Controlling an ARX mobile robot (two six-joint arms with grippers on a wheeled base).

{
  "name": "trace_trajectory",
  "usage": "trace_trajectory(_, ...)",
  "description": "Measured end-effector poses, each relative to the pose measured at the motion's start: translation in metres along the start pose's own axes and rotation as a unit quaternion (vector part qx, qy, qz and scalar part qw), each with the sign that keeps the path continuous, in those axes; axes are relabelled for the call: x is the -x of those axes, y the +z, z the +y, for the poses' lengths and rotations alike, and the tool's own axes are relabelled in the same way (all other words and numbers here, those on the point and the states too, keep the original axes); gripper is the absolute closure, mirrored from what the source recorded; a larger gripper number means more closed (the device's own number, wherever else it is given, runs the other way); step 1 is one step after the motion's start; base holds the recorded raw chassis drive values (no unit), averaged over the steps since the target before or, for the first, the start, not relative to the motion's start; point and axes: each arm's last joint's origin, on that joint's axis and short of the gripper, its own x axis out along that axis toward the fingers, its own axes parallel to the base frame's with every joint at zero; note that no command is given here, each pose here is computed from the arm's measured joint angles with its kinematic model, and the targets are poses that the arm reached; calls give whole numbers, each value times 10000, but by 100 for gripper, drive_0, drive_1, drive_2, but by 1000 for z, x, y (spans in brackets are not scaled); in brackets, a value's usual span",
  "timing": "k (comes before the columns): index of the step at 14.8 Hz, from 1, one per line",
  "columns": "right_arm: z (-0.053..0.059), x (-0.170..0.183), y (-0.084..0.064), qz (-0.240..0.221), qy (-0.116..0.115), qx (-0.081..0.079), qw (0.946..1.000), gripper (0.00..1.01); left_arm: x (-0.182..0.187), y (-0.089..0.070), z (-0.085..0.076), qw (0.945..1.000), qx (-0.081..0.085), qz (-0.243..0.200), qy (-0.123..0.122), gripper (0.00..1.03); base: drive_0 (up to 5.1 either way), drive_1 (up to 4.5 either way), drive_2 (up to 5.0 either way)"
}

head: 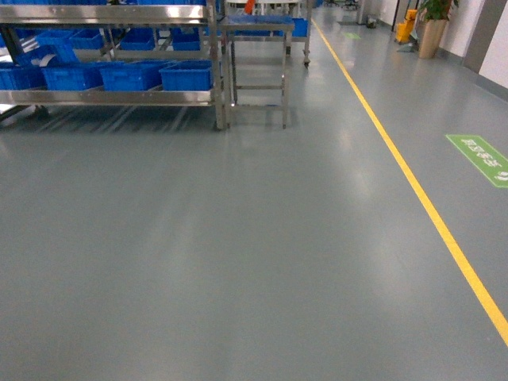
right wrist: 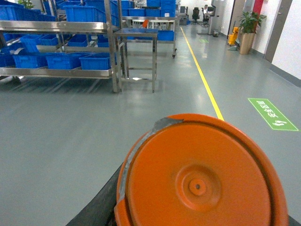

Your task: Sort blue parts and orange caps into right shelf containers

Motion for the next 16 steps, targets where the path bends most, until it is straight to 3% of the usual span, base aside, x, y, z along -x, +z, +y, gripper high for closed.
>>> trace_trajectory(16, 0, 0, 0, -2, 2, 0, 10000, 57, 0, 0, 0, 10000, -2, -2, 4, 60, -8, 410, -426)
